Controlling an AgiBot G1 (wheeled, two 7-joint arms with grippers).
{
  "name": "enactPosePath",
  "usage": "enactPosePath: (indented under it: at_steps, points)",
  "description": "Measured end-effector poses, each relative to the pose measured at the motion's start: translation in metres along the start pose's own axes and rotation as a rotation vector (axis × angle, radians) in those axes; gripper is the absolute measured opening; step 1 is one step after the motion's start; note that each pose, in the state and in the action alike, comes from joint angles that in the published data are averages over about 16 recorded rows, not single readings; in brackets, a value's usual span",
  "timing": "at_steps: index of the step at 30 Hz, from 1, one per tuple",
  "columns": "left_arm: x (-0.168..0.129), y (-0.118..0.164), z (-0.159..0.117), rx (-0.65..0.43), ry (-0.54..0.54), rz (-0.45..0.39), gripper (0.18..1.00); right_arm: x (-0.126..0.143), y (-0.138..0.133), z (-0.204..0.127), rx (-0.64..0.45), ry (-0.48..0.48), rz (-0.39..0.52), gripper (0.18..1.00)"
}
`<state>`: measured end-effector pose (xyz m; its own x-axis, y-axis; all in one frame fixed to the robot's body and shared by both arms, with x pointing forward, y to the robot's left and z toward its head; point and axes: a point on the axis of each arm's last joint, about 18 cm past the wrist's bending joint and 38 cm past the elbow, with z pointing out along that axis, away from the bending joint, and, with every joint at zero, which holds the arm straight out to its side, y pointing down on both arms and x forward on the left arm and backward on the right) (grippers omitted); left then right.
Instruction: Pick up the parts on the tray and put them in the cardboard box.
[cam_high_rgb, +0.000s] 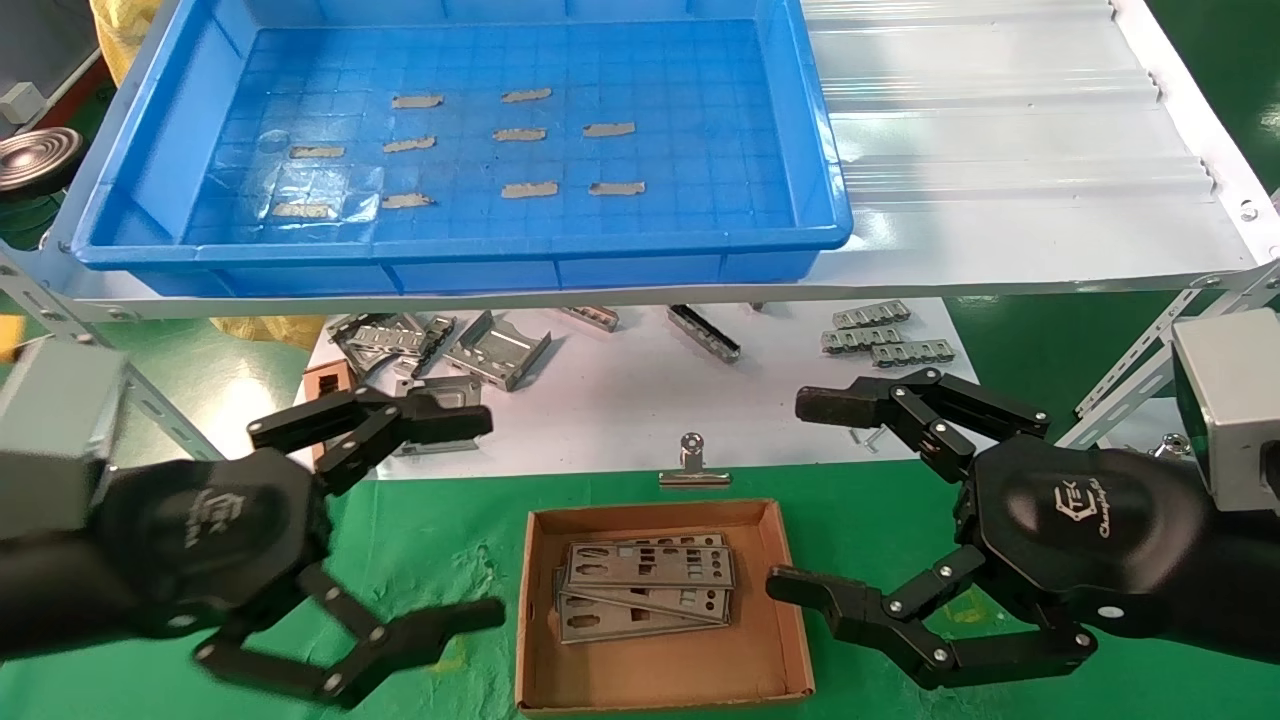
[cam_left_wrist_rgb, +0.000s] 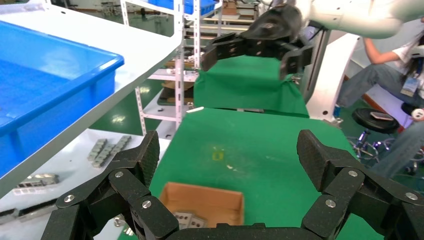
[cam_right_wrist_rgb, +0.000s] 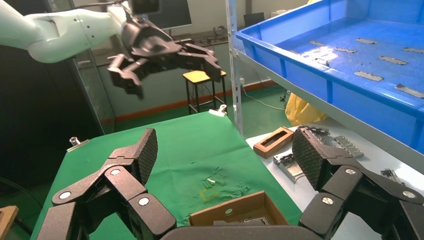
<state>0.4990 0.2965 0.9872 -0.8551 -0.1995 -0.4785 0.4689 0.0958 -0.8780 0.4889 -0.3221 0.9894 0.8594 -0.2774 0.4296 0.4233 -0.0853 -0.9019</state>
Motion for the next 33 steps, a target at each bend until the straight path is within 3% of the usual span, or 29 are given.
enactPosePath:
  at_steps: [12, 33]
  points:
    - [0.022, -0.019, -0.01, -0.02, 0.03, 0.005, 1.001, 0.0, 0.0, 0.0, 0.0, 0.001, 0.0, 1.0]
    - [0.019, -0.016, -0.009, -0.017, 0.025, 0.001, 1.001, 0.0, 0.0, 0.0, 0.0, 0.001, 0.0, 1.0]
